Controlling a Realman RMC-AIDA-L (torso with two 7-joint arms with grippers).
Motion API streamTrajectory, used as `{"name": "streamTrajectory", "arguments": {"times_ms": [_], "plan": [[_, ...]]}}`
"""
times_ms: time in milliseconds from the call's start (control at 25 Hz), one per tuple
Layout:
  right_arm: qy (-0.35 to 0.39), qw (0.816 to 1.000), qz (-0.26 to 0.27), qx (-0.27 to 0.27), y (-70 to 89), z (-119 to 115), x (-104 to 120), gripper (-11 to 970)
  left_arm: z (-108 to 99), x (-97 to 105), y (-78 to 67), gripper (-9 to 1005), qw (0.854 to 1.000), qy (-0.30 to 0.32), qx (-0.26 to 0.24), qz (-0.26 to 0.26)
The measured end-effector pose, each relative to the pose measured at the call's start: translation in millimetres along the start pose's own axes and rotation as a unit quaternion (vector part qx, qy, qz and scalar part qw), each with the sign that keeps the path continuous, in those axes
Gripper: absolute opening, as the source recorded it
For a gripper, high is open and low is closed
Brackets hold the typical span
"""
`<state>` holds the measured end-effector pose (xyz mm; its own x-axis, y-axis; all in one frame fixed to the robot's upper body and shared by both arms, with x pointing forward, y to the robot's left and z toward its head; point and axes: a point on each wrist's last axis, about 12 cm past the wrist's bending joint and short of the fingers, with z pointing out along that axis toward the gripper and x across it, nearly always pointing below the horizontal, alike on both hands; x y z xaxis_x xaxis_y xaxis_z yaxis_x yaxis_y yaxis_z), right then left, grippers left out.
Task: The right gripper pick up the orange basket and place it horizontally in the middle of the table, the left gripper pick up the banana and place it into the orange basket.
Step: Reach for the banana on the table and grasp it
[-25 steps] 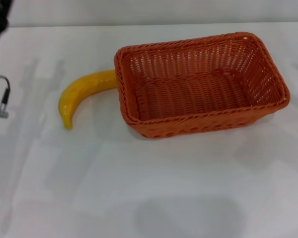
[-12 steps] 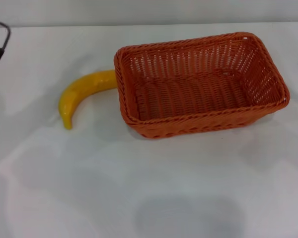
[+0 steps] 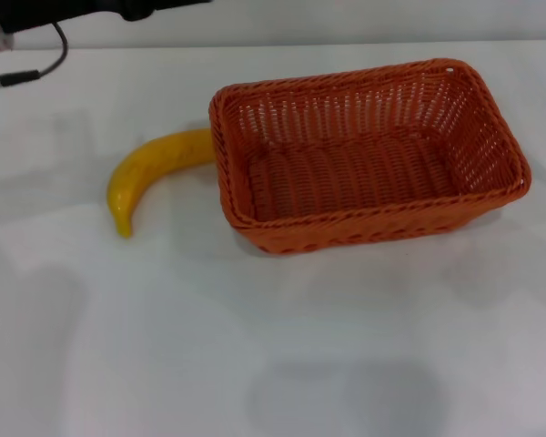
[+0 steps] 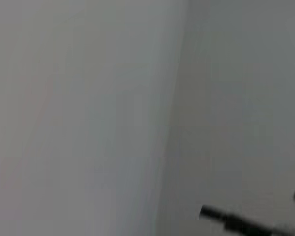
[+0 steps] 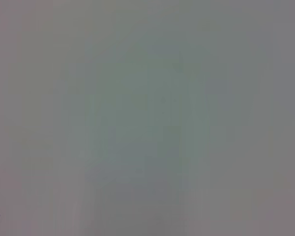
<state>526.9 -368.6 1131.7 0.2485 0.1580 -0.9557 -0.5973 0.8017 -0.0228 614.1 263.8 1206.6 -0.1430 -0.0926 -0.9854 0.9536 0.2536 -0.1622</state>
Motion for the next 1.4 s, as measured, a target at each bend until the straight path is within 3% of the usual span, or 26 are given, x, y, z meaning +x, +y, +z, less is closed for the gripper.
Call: {"name": "streamTrajectory", "arguments": {"times_ms": [160,360,640,680,720,1000,1400], "plan": [[0.007,1.000,0.007,0.008,-0.8,1.7,4.1,857,5.3,-16.1,5.1,826,0.996,0.075,-0.037,0.027],[0.018,1.000,0.008,0.016,-2.5,3.5,7.2,857,8.5,-32.9,12.2,822,0.980,0.173,-0.090,0.040],[0.027,0.999,0.013,0.026,-3.2,4.6,11.3,857,6.4,-43.1,18.0,817,0.938,0.311,-0.151,0.011],[0.028,0.999,0.014,0.027,-3.3,5.1,11.9,857,6.3,-44.8,15.1,816,0.926,0.341,-0.163,0.004],[0.029,0.999,0.016,0.029,-3.5,5.6,12.7,857,6.3,-44.8,15.1,816,0.926,0.341,-0.163,0.004],[0.028,0.999,0.020,0.030,-4.5,11.0,13.8,857,8.7,-43.6,6.8,810,0.884,0.432,-0.175,-0.042],[0.027,0.999,0.024,0.032,-5.1,11.3,13.5,857,-16.7,-28.0,11.9,803,0.853,0.458,-0.236,-0.081]]}}
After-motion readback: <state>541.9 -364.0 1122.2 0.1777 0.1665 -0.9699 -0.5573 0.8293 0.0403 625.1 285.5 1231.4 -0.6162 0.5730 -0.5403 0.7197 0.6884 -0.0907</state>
